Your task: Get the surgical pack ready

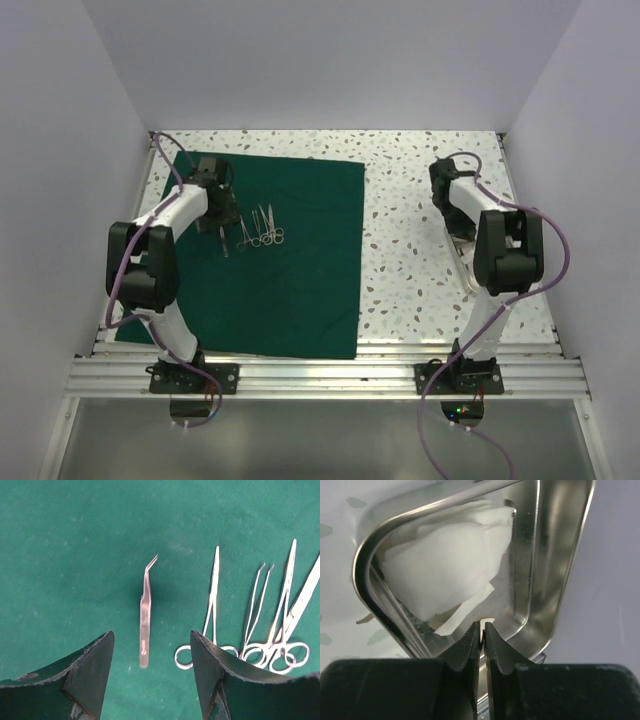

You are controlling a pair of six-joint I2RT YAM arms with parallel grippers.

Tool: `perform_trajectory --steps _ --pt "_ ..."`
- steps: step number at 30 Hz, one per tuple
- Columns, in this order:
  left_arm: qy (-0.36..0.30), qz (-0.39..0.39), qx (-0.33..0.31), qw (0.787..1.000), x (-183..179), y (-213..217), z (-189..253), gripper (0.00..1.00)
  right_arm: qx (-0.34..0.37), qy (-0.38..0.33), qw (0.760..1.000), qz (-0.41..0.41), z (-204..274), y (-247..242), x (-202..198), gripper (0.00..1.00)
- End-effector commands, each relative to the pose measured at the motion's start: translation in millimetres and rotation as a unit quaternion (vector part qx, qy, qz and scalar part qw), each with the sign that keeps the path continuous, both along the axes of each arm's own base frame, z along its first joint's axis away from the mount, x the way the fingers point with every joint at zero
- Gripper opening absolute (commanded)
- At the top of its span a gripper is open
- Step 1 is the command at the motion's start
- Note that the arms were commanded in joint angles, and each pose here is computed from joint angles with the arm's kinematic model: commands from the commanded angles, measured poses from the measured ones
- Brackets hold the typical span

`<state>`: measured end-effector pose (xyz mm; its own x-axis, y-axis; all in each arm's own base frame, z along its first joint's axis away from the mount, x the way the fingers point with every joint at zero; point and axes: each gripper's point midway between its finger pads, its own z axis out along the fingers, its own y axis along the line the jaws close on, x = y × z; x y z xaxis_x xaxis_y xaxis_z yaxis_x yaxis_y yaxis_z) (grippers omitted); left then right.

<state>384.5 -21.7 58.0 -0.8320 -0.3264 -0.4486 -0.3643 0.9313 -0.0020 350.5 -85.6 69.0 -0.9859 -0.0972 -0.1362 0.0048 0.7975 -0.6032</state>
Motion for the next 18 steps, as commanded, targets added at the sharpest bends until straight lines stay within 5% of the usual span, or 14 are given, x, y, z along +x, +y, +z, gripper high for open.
perform_trajectory --steps 1,2,6,11,15,16,18 --pt "0.009 0.005 -0.004 1.0 11 -1 -3 0.66 0.015 -0.028 0.999 -0.037 -1 3 9 0.13" --pt "0.011 0.008 0.002 1.0 12 1 -4 0.66 0.018 -0.029 0.998 -0.052 1 5 6 0.31" --pt "0.019 0.014 0.006 1.0 19 2 -13 0.6 0.018 -0.048 0.993 -0.105 22 7 -5 0.6" --pt "0.027 0.021 0.018 0.999 24 6 -19 0.53 0.073 -0.107 0.986 -0.108 82 38 -3 0.61" --pt "0.053 0.016 0.024 0.998 16 7 -34 0.41 0.161 -0.141 0.976 -0.029 116 104 8 0.62" --pt "0.055 0.013 0.018 0.998 15 5 -36 0.27 0.189 -0.141 0.972 -0.004 121 123 10 0.62" --pt "0.052 0.01 0.011 0.999 13 3 -34 0.15 0.257 -0.14 0.955 0.054 135 170 17 0.62"
